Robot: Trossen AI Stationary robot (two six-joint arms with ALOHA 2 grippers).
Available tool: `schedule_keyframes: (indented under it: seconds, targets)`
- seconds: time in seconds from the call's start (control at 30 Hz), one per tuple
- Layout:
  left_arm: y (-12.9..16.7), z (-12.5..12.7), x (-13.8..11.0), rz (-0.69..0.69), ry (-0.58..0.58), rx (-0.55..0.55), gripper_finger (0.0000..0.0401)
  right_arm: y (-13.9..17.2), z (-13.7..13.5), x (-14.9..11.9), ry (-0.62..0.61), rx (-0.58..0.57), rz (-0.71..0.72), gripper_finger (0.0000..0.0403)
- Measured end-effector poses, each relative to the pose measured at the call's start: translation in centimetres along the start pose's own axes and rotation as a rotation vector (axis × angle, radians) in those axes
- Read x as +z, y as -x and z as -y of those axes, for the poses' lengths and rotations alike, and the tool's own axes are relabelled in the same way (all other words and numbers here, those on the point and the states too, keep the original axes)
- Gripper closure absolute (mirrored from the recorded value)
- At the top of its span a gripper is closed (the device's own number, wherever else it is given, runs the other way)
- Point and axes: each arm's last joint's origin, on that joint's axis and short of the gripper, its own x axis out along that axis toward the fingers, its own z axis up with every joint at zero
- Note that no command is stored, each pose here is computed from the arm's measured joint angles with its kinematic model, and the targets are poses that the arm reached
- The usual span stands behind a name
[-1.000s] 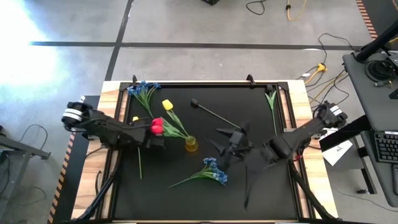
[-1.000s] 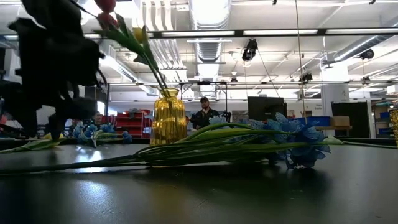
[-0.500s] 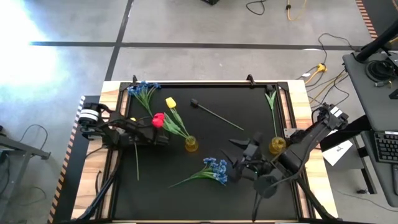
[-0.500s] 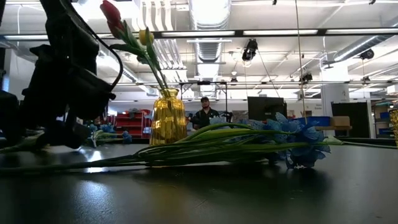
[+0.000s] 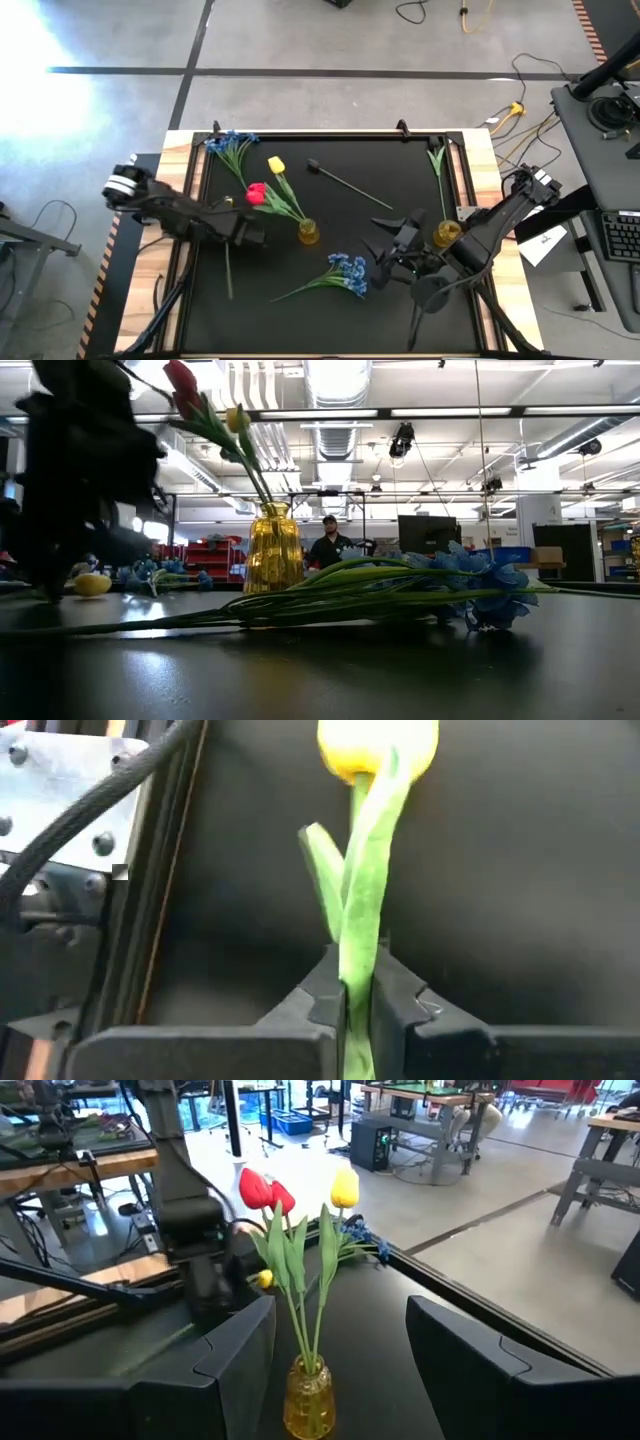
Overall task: Sort flowers into vase by color
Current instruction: Put the yellow flower into the left yellow vase
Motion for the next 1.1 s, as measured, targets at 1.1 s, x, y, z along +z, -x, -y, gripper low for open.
schedule_keyframes:
  seconds: [1.1]
  targets:
    - [26.1, -5.9, -7.6, 0.581, -0.745, -1.352, 0.0401, 1.0, -8.7, -4.3, -0.335, 0.343, -0.053, 0.0183]
